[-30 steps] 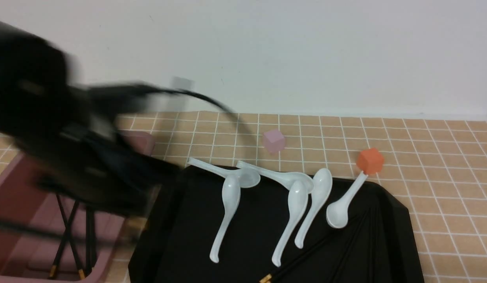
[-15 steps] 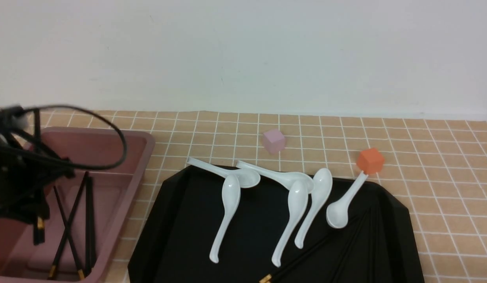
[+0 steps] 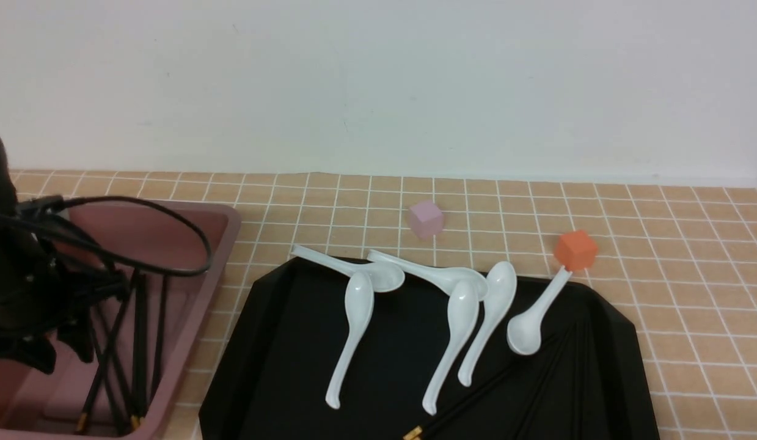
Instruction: On brown tablecloth take chopsticks from black tray and put them in box.
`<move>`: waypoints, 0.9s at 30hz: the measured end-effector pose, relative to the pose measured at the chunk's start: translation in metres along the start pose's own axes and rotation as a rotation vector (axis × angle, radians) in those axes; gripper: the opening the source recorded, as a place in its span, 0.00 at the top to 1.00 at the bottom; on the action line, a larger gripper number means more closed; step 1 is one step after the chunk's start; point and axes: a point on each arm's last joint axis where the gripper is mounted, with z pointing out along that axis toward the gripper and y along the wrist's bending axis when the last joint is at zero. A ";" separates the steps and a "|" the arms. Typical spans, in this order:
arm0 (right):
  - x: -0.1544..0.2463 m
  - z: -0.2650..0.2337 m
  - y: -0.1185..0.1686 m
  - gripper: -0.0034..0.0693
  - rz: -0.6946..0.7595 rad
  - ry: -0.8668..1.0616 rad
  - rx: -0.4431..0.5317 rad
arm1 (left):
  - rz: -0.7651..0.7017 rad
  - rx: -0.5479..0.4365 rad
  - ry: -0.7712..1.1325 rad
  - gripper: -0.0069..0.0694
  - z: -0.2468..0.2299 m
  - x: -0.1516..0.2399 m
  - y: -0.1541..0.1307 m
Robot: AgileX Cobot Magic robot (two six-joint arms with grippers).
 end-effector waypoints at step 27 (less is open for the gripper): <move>0.000 0.000 0.000 0.62 0.000 0.000 0.000 | 0.248 0.765 -0.766 0.93 -0.067 0.238 0.045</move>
